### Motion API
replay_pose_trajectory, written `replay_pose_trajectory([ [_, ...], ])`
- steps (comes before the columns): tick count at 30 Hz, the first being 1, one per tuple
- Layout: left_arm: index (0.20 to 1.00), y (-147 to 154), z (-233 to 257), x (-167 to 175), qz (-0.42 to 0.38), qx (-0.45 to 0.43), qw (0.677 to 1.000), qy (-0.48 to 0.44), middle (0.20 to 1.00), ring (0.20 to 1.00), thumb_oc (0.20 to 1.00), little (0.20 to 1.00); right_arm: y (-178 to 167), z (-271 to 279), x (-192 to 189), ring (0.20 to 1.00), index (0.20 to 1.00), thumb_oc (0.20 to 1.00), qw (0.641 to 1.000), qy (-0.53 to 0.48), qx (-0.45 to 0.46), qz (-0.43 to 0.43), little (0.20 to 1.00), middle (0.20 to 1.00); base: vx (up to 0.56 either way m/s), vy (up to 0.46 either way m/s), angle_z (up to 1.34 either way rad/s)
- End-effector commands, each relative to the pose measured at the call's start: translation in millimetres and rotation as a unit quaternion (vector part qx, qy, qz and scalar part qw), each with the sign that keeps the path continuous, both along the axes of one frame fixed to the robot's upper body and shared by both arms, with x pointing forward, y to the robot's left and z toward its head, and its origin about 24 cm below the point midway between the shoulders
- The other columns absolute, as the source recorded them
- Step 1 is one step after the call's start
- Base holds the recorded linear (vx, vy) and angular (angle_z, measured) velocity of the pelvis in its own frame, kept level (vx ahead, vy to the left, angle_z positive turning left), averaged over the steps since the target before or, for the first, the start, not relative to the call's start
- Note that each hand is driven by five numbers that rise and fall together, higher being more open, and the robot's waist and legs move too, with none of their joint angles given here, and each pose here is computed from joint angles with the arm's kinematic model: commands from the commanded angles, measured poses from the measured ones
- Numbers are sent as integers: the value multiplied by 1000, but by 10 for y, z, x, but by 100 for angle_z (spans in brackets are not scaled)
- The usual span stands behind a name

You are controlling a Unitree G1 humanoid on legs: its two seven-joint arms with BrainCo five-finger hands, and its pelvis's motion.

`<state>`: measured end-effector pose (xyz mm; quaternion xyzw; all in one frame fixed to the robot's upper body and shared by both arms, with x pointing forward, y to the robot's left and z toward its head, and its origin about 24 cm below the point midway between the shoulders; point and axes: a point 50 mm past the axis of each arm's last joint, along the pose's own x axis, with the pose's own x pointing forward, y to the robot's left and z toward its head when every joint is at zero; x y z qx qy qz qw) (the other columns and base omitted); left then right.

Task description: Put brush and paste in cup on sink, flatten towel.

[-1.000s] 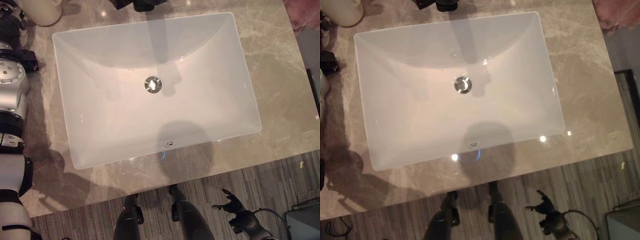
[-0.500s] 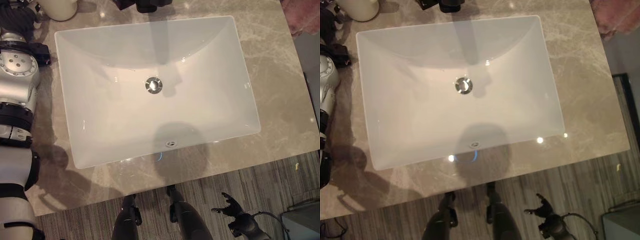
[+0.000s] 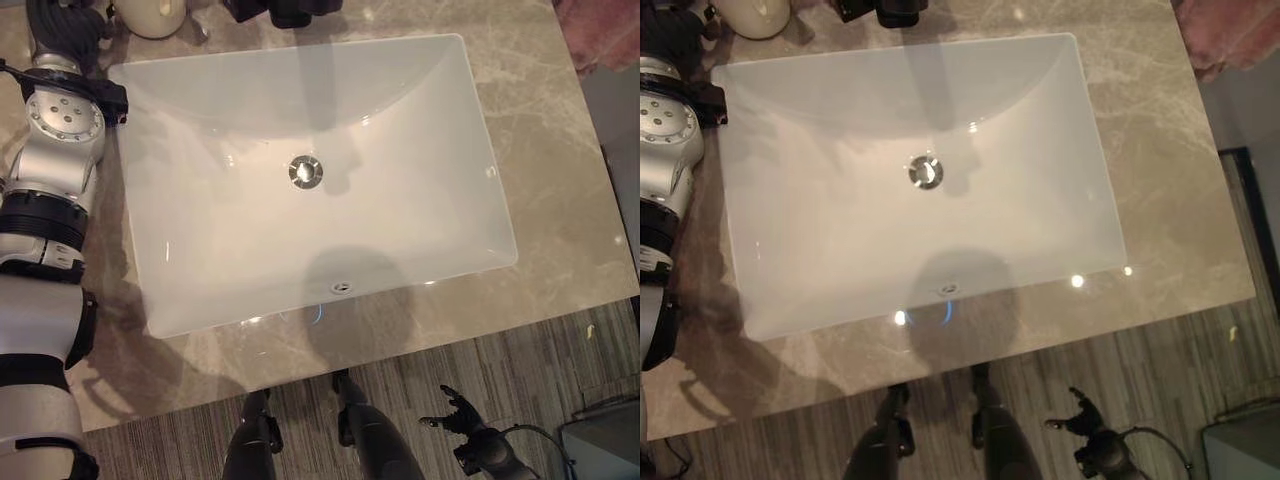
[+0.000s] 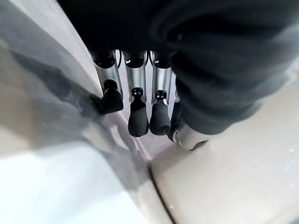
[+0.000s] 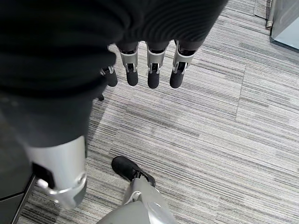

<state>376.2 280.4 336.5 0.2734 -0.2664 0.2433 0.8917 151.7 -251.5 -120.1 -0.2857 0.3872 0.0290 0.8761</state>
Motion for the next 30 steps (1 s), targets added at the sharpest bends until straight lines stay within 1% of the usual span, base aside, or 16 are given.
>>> replay_pose_trajectory([
  [1,200,38,-477,173,49,-1,994,97,200,200,200,200,-105,-9,-116,1000,1000,1000,1000,8,-4,-18,1000,1000,0,0,0],
  [5,200,240,-698,100,80,-5,990,120,200,200,200,200,-120,-38,-164,1000,1000,1000,1000,20,-10,-23,1000,1000,0,0,0],
  [6,200,241,-701,99,80,-5,990,120,200,200,200,200,-122,-38,-165,1000,1000,1000,1000,20,-10,-22,1000,1000,0,0,0],
  [10,200,543,-1131,-24,136,-11,973,184,200,200,200,200,-161,-77,-202,1000,1000,1000,998,37,-22,-37,1000,1000,32,-12,0],
  [11,200,631,-1312,-84,141,-26,968,206,200,200,200,200,-176,-104,-248,1000,1000,1000,997,50,-27,-45,1000,1000,62,-20,1],
  [13,200,690,-1426,-136,144,-40,965,216,200,200,200,200,-188,-124,-290,1000,1000,1000,997,60,-31,-47,1000,1000,82,3,4],
  [15,200,775,-1658,-288,126,-31,963,234,200,200,200,200,-208,-147,-354,1000,1000,1000,995,75,-30,-55,1000,1000,106,16,8],
  [16,200,851,-1774,-465,115,20,961,251,200,200,200,200,-229,-136,-355,1000,1000,1000,995,73,-29,-55,1000,1000,68,0,10],
  [17,200,929,-1835,-587,119,19,960,252,200,200,200,200,-239,-124,-343,1000,1000,1000,996,67,-27,-58,1000,1000,54,-4,5],
  [19,200,1096,-1960,-849,121,-16,961,248,200,200,200,200,-246,-99,-308,1000,1000,1000,996,57,-20,-62,1000,1000,15,-12,8],
  [23,200,1228,-2127,-1277,127,-54,964,229,200,200,200,200,-280,-54,-277,1000,1000,1000,996,34,-10,-81,1000,1000,2,-19,19],
  [25,200,1229,-2268,-1514,130,-93,965,210,200,200,200,200,-296,-5,-236,1000,1000,1000,996,14,-2,-89,1000,1000,4,-13,8],
  [27,200,1217,-2453,-1719,134,-120,959,219,200,200,200,200,-335,0,-280,1000,1000,1000,995,13,0,-100,1000,1000,10,-8,2],
  [28,200,1196,-2588,-1833,139,-151,954,218,200,200,200,200,-356,-13,-325,1000,1000,1000,994,18,0,-110,1000,1000,17,-18,3],
  [29,200,1196,-2595,-1847,140,-152,954,218,200,200,200,200,-360,-12,-328,1000,1000,1000,994,19,-1,-109,1000,1000,25,-33,0],
  [30,200,1182,-2804,-2011,158,-184,942,233,200,200,200,200,-382,-23,-382,1000,1000,1000,993,26,-1,-115,1000,1000,14,-24,5],
])
